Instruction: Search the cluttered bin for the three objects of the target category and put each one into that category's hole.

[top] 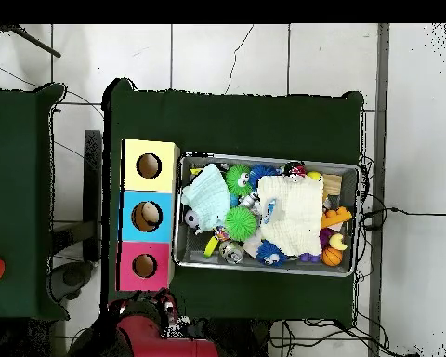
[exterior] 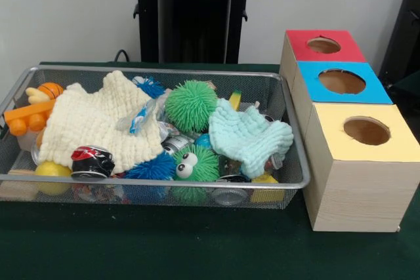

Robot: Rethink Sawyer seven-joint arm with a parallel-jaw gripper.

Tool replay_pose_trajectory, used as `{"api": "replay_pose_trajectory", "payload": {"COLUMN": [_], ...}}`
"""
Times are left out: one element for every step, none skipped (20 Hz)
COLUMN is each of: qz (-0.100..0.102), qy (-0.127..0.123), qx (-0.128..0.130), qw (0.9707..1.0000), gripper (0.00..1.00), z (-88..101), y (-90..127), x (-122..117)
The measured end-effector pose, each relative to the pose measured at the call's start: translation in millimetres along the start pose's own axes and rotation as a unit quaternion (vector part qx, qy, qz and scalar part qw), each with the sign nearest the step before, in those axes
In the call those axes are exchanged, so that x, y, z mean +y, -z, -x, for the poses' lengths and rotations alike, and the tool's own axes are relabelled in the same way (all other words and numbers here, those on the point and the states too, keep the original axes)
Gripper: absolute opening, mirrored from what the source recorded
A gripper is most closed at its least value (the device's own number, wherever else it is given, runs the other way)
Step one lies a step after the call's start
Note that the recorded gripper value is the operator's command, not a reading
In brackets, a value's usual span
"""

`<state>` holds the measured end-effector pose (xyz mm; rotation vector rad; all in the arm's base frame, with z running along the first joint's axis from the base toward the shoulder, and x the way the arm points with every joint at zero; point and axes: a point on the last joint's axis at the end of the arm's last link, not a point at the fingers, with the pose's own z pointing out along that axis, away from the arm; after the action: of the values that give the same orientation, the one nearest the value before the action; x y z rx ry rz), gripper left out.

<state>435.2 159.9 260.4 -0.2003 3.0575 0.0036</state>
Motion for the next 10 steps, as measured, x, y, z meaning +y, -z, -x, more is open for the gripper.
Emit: {"api": "replay_pose_trajectory", "payload": {"qz": [0.0, -0.001, -0.002, -0.002, -0.003, -0.003, -0.003, -0.004, -0.004, -0.005], "qy": [-0.003, -0.01, -0.014, -0.022, -0.028, -0.036, -0.042, -0.051, -0.057, -0.065], "qx": [-0.001, -0.003, -0.004, -0.005, -0.004, -0.003, -0.002, -0.001, -0.001, -0.001], "qw": [1.0, 0.9999, 0.9999, 0.9997, 0.9996, 0.9993, 0.9991, 0.9987, 0.9984, 0.9979], "gripper": [1.0, 1.0, 1.0, 1.0, 1.0, 1.0, 1.0, 1.0, 1.0, 1.0], "z": [0.9, 2.4, 3.3, 4.7, 5.5, 6.4, 7.0, 7.7, 8.2, 8.9], "y": [1, 2, 3, 4, 4, 4, 4, 4, 4, 4], "x": [-3, -9, -13, -20, -25, -33, -38, -47, -52, -60]}}
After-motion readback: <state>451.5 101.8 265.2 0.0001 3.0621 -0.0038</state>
